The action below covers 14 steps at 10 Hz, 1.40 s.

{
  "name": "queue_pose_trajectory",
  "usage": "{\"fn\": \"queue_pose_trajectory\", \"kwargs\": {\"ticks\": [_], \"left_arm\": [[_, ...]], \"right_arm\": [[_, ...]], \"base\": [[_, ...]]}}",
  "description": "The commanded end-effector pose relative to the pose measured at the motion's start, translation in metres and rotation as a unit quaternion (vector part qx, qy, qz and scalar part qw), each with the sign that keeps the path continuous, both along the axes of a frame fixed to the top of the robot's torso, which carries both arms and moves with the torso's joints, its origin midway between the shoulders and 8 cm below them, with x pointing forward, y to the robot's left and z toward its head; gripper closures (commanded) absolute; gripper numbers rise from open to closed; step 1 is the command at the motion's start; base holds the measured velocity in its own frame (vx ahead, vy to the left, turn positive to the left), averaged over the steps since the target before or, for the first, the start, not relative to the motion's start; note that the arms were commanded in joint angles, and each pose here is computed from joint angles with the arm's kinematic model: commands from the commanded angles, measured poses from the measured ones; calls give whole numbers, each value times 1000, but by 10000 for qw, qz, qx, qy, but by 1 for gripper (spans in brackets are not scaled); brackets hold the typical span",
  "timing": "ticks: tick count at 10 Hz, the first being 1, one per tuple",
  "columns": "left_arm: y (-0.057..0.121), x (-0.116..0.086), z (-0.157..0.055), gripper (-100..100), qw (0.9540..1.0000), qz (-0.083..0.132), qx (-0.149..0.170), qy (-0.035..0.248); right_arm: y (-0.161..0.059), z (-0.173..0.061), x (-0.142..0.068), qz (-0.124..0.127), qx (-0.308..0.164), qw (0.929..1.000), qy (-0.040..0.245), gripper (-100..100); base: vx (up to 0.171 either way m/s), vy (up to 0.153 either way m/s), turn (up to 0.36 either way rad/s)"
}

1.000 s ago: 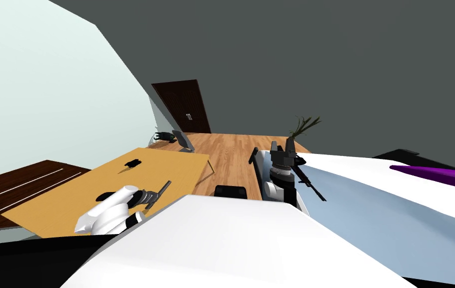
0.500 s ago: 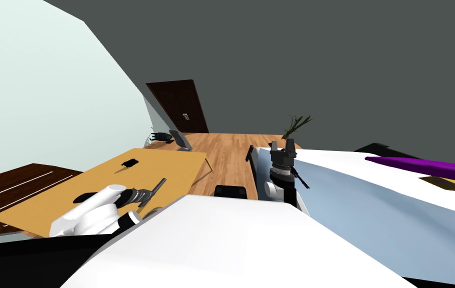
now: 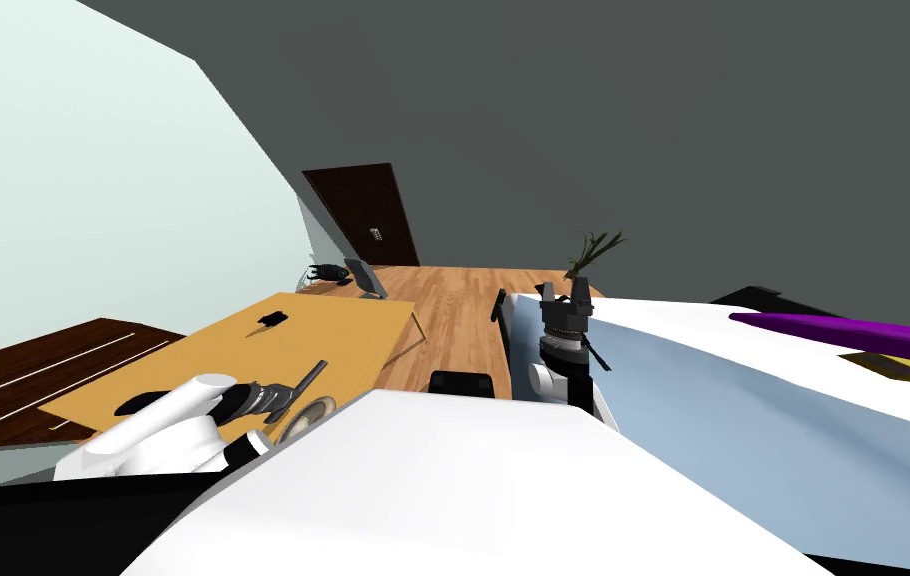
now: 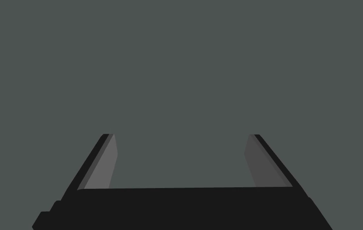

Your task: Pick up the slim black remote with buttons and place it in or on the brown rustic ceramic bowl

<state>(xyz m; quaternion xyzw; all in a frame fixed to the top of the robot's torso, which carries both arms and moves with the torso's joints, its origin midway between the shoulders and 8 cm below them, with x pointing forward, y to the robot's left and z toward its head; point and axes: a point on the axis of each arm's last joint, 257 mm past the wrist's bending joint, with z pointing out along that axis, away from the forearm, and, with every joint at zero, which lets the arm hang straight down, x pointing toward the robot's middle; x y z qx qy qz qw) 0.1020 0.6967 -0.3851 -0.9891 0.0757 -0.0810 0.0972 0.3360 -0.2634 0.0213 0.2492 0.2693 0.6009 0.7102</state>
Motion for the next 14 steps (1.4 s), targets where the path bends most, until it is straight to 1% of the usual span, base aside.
{"fn": "queue_pose_trajectory", "kwargs": {"ticks": [1, 2, 3, 5, 6, 9, 10, 11, 12, 14], "left_arm": [[-5, -7, 1, 100, 9999, -47, -50, 94], [-8, -12, 1, 100, 9998, -74, -82, 159], [-14, -22, 0, 100, 9994, -130, -151, 297], [-21, -32, -1, 100, 9986, -186, -225, 441], [-28, -42, -3, 100, 9975, -239, -301, 585], [-40, -59, -6, 100, 9952, -321, -427, 818], [-43, -64, -6, 100, 9943, -345, -467, 890], [-40, -59, -6, 100, 9950, -334, -424, 837], [-41, -61, -6, -100, 9948, -333, -440, 852], [-41, -61, -7, -100, 9948, -332, -440, 852]], "right_arm": [[0, 0, 0, 0, 0, 10000, 0, 0], [0, 0, 0, 0, 0, 10000, 0, 0], [0, 0, 0, 0, 0, 10000, 0, 0], [0, 0, 0, -1, 0, 10000, 1, 0], [0, 0, 0, 0, 0, 10000, 0, 0], [0, 0, 0, 0, -1, 10000, 1, 0], [0, 0, 0, -1, -1, 10000, 1, 0], [0, 0, 0, -1, -1, 10000, 1, 0], [0, 0, 0, 0, 0, 10000, 0, 0], [0, 0, 0, 0, 0, 10000, 0, 0]], "base": [[-1, -8, 46], [11, -10, 59], [26, -17, 115], [29, -17, 97], [40, -13, 114], [45, -4, 84], [44, -1, 95], [16, -4, 26], [0, 0, 0], [0, 0, 0]]}}
